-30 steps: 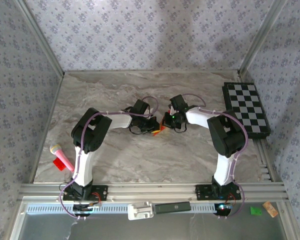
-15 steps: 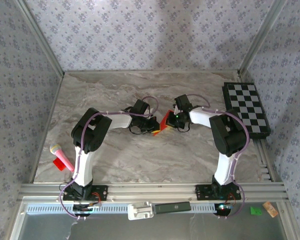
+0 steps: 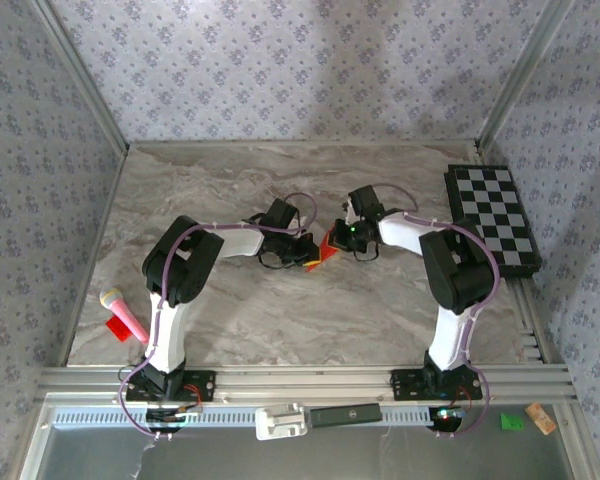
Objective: Fold a paper plane with a square sheet of paper (pick it up from the middle)
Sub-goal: Fold the wing for the fifth time at the center of the table.
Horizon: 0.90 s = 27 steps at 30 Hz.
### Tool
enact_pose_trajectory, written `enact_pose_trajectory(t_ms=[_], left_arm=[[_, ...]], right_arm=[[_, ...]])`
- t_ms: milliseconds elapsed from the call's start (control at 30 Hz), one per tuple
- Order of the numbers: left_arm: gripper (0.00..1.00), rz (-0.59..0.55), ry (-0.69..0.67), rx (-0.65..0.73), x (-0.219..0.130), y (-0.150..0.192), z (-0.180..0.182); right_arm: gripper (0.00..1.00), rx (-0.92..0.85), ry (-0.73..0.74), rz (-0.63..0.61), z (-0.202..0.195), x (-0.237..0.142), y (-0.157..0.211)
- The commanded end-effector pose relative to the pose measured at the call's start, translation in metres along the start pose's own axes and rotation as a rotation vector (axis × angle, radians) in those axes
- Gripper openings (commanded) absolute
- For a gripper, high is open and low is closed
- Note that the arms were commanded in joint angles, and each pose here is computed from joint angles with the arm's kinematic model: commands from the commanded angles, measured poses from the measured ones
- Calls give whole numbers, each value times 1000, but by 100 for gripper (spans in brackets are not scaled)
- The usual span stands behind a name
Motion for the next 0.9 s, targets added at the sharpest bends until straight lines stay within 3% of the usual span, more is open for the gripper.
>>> enact_pose_trajectory(t_ms=[0, 867], left_arm=[[0, 35, -122, -52, 9, 10, 35], [0, 33, -134, -64, 6, 14, 39]], right_arm=[[0, -50, 10, 8, 8, 6, -5], [0, 83, 150, -16, -60, 8, 6]])
Point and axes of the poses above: each hand's point on the last joint's axis, 136 mm out from that joint toward the fingers, its own x axis out along the fingers, its own z axis along the line the jaws close on, y = z × x, the point moved 4 cm from there along -x, back along the fingers, and after that the axes turned 13 degrees about -x, right-handed, at the moved point
